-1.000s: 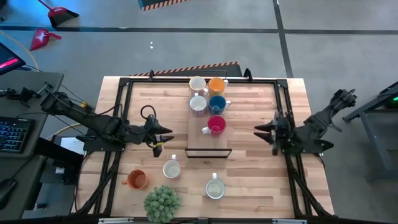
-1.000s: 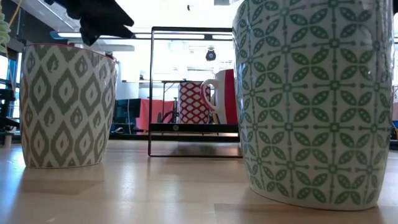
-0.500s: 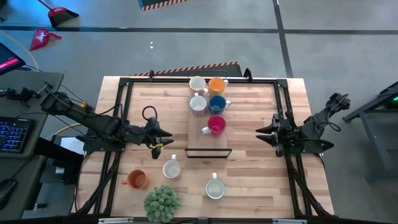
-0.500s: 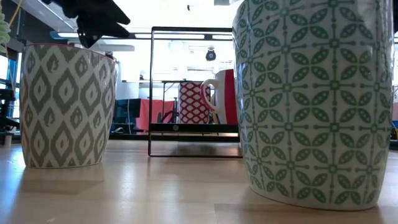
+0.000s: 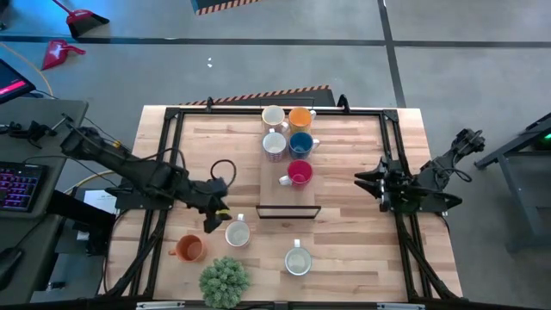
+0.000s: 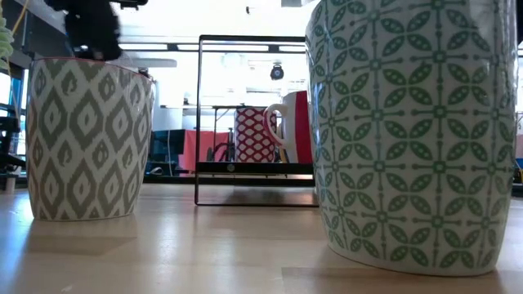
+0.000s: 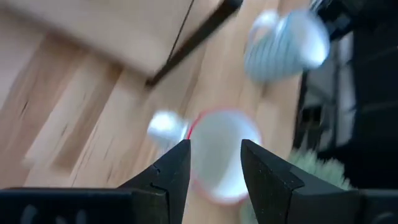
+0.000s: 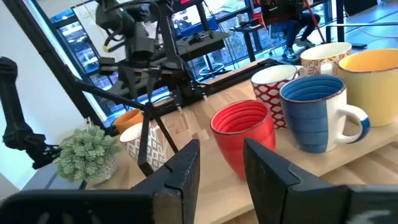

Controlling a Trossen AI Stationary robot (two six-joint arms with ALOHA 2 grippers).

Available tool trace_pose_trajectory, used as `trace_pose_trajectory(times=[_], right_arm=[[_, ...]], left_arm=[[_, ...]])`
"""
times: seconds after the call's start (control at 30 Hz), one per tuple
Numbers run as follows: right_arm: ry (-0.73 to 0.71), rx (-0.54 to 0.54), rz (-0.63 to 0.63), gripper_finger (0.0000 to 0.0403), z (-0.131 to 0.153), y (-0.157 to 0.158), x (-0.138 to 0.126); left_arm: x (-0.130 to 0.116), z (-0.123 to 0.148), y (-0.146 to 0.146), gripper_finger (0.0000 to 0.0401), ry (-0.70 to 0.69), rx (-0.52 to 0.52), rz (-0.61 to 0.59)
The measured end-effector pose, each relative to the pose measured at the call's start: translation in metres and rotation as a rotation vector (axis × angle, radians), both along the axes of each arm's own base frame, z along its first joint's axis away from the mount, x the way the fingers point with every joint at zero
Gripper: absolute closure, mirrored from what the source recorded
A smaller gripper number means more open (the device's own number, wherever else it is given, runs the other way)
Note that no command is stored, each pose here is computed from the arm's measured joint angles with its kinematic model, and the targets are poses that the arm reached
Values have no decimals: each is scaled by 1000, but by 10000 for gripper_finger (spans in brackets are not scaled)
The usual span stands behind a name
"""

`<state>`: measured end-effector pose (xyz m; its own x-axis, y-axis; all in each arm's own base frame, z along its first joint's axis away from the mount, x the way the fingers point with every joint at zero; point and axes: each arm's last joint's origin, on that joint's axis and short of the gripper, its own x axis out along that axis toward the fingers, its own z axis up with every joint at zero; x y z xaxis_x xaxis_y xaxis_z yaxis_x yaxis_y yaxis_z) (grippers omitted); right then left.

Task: Place coffee mugs
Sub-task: Put the orange cup on the shelf aligned with the other red cup

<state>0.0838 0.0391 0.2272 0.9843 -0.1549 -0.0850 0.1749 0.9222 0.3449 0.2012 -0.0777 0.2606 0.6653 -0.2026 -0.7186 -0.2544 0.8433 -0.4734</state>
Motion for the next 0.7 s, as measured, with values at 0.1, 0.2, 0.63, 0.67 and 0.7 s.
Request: trace_pose_trajectory(times=[0.1,0.2,0.63,0.67,0.7], right_arm=[[1,-1,0,297,0,0,0],[4,0,0,297,0,0,0],[-1,54,11,297,-1,0,0],[-3,69,13,297,-1,0,0],[-3,77,17,297,-1,1,0]], left_arm=[[-6,5,-6,270,126,30,-46],[-14,3,-13,270,217,44,-65],[-50,-5,-43,270,414,53,-90],[-53,-6,-44,270,425,54,-89],[-56,-8,-46,270,437,56,-86]])
